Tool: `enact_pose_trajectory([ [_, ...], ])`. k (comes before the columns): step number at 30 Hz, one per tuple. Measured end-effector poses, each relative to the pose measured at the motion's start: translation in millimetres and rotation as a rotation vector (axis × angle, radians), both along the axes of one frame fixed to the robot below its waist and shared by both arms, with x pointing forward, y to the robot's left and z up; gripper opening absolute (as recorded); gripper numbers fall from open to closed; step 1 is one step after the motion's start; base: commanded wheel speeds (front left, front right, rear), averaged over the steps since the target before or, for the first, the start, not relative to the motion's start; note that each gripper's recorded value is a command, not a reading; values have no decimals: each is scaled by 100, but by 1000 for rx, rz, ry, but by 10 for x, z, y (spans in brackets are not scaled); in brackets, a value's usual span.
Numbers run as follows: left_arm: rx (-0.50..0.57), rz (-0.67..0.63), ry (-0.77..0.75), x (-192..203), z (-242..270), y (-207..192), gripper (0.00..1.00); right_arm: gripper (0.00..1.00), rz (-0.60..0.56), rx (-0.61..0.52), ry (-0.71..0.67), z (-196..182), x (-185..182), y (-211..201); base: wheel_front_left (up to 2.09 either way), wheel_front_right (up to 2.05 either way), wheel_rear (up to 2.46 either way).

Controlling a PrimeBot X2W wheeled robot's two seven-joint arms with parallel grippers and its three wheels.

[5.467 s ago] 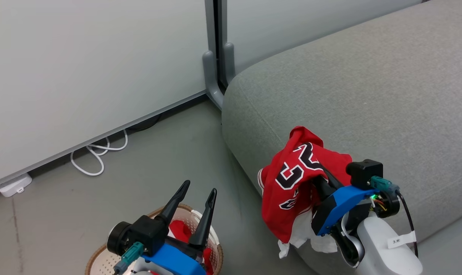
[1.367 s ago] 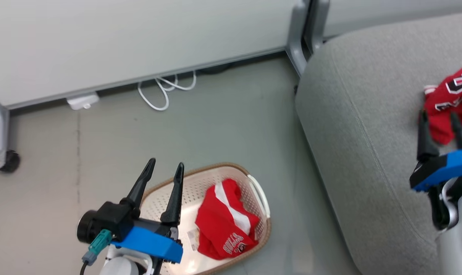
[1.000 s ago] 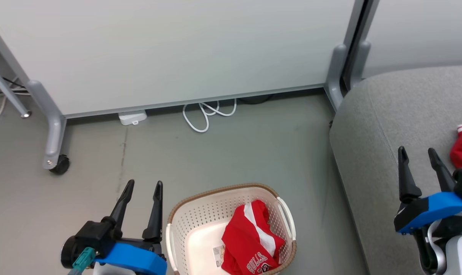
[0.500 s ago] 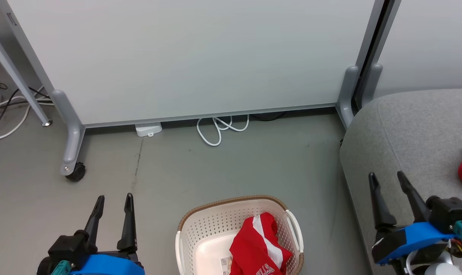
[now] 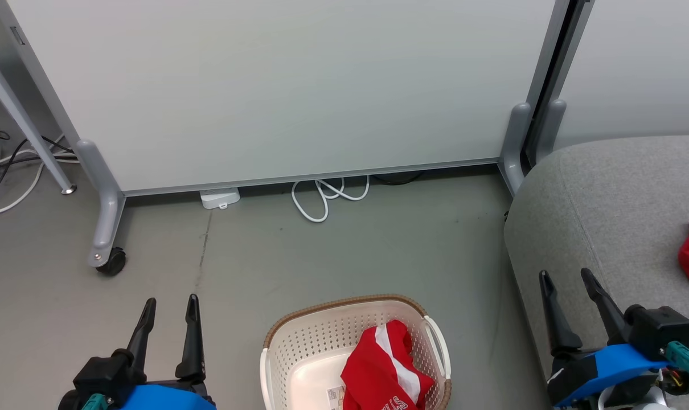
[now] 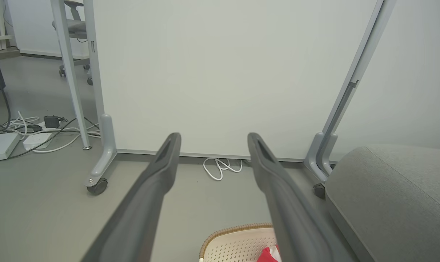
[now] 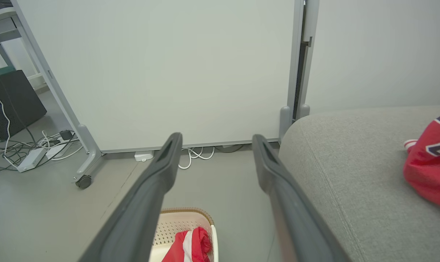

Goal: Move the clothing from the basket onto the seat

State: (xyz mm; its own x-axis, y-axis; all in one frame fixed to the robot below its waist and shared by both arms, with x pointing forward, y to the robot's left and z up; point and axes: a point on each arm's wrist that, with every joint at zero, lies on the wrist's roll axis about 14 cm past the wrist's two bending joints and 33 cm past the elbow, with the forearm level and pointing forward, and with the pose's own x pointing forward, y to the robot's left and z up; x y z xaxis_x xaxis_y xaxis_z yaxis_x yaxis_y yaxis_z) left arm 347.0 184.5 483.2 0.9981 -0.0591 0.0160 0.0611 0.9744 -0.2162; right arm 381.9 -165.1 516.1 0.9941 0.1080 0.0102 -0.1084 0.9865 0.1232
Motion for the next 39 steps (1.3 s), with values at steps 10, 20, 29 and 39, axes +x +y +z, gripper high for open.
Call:
enact_pose_trajectory([
  [10, -6, -16, 10, 13, -33, -67, 100, 100, -14, 7, 23, -61, -8, -48, 0, 0, 0],
  [20, -7, -37, 36, 42, -114, -137, 100, 100, -11, 14, 50, -139, 11, -38, 0, 0, 0],
  [29, -3, -143, 50, 384, -174, -473, 100, 100, 7, 12, 38, -132, 265, 26, 0, 0, 0],
  [39, 22, -332, 149, 920, -658, -1001, 100, 100, 11, -6, 49, -342, 703, 21, 0, 0, 0],
])
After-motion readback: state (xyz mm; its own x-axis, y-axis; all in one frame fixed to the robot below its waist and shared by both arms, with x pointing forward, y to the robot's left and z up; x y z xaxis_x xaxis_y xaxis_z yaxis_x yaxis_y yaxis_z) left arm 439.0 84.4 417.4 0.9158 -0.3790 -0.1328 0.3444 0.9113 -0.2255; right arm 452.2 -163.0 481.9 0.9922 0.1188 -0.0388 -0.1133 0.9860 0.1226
